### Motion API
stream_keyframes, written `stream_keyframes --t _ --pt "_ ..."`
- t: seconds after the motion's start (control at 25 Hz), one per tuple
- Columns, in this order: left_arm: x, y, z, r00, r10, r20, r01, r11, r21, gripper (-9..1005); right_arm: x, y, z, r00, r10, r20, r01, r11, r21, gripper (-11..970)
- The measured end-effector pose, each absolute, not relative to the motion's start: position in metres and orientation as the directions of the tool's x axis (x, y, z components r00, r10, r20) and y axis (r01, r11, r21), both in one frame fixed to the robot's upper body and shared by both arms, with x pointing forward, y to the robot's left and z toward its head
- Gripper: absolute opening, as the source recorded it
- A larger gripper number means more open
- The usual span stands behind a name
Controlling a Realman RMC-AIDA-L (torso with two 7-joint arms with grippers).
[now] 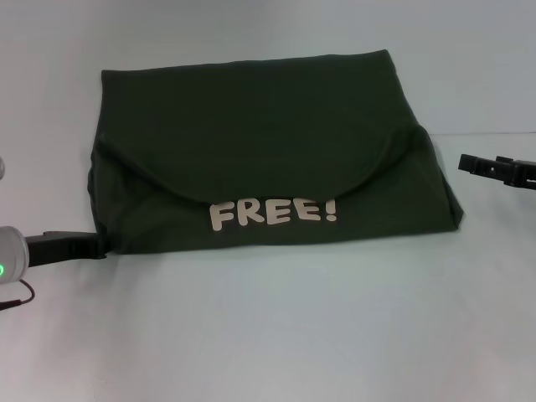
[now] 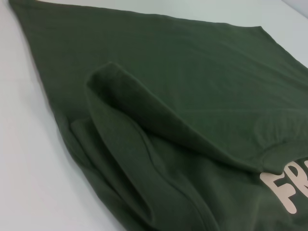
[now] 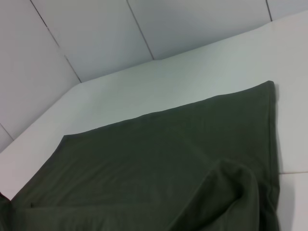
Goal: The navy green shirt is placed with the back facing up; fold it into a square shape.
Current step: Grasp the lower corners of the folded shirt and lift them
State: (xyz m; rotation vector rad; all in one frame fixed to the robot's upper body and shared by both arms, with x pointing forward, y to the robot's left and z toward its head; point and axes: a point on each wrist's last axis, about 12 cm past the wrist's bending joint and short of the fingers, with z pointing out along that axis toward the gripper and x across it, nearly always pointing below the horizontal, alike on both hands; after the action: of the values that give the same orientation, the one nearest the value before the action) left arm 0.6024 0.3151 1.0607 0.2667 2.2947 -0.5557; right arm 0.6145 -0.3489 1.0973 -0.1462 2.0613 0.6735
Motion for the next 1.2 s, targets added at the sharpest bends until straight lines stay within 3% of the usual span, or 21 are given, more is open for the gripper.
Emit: stream_keyframes --t 0.24,0.68,1.2 --pt "0.603 0.315 1.06 -0.698 0.02 -0.716 0.344 0.886 -0.31 44 0.62 -0.349 1.106 -0.573 0.151 -0.805 -0.353 0.842 0.409 910" --pt "0.603 0.315 1.061 -0.698 0.01 -0.716 0.337 0.886 -0.317 40 0.646 -0.343 1.136 -0.788 0.004 -0.616 -0.296 0.874 0.384 907" --pt "0.602 0.313 1.059 -0.7 0.015 -0.714 0.344 0.884 -0.318 39 0.651 -0.316 1.119 -0.797 -0.131 -0.589 -0.342 0.903 0.262 904"
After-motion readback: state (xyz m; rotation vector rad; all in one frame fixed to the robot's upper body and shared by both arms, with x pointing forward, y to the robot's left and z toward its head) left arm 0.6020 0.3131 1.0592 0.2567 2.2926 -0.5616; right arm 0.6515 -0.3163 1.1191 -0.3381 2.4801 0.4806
